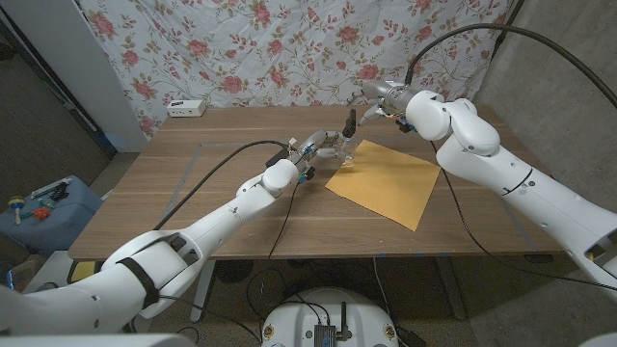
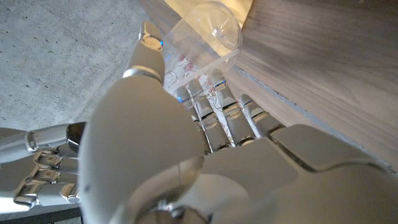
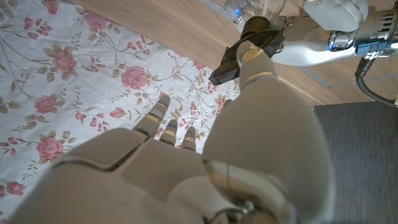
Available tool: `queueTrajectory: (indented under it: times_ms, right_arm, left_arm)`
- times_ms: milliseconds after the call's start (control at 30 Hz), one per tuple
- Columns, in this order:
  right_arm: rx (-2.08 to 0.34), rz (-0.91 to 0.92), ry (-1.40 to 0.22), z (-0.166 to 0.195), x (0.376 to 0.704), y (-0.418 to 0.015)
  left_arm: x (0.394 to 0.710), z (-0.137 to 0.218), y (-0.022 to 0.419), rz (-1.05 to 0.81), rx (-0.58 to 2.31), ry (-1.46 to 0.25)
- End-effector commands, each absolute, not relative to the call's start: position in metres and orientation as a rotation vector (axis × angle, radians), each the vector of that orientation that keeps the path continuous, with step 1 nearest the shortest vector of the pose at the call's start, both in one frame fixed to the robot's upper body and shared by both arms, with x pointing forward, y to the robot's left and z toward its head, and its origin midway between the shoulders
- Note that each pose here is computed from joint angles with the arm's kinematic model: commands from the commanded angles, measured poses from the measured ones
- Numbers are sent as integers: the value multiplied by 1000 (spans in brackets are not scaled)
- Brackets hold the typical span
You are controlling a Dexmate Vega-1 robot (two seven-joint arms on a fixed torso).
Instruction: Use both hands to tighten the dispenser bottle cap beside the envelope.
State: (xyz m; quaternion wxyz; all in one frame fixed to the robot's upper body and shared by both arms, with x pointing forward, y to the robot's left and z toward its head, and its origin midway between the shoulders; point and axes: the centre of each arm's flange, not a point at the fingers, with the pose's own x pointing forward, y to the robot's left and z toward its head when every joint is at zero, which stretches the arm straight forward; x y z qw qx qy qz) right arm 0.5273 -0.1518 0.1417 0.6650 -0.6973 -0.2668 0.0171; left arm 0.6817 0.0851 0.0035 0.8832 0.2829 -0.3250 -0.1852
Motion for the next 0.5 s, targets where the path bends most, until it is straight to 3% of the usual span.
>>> queueTrajectory:
  times_ms: [33,500]
  right_arm:
    - [-1598,75,-577,141,532,-147]
    - [-1601,85,-563,139,538,-147]
  left_arm:
    - [680,1,87,-382,584,-678]
    - [679,1,89,-379,585,-681]
